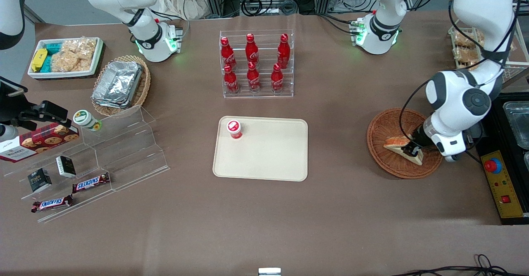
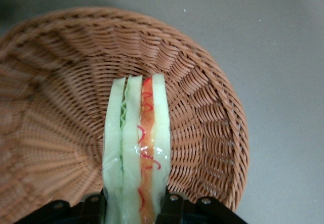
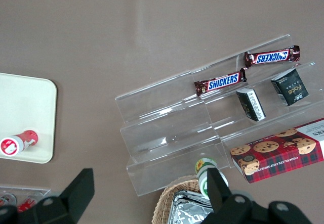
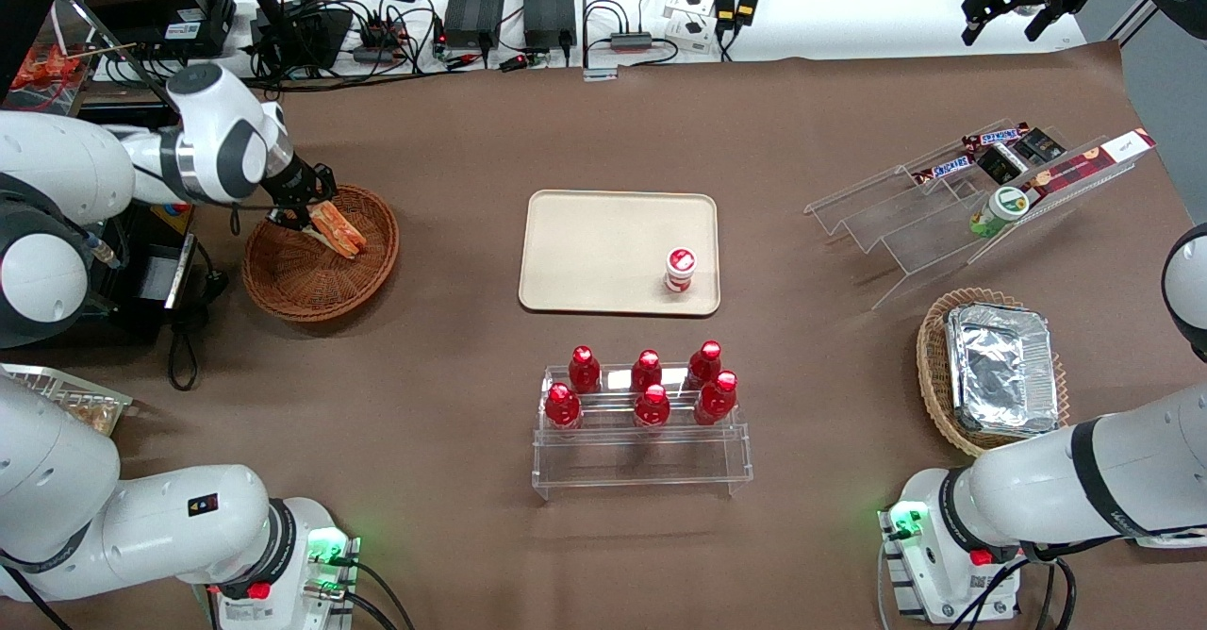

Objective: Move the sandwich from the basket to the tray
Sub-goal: 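Close the left gripper on the sandwich wedge and lift it, then carry the held sandwich with the left gripper over the cream tray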

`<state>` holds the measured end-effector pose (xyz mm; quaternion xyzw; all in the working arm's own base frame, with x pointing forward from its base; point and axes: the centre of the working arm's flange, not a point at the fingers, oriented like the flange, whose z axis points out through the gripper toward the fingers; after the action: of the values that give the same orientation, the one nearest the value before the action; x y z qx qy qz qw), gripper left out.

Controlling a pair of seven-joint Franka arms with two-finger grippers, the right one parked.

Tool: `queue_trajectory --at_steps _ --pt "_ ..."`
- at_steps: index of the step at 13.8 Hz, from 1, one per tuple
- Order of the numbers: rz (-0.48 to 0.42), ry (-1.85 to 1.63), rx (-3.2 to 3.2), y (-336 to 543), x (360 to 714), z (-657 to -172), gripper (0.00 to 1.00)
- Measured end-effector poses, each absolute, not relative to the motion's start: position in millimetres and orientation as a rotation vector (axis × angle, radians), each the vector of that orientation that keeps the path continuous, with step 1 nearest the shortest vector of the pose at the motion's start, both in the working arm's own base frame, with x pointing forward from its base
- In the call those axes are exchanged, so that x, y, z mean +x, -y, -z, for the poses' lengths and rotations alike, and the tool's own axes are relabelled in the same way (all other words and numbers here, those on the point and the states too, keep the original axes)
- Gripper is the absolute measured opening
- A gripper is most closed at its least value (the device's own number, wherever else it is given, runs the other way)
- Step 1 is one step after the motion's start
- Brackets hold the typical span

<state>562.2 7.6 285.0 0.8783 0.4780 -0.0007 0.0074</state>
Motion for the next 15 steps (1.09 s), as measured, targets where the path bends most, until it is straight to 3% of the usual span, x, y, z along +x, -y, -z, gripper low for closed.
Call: queue_trajectory --at_steps 2,4,8,11,15 --pt "0.116 -1.457 2.817 7 577 -338 0.3" --pt "0.172 -1.343 2.889 45 590 -401 0.19" --pt "0.131 -0.758 3.045 149 590 -497 0.19" --pt "0.131 -0.332 3.075 247 571 -501 0.19" --pt "0.147 -0.044 3.077 369 555 -431 0.19"
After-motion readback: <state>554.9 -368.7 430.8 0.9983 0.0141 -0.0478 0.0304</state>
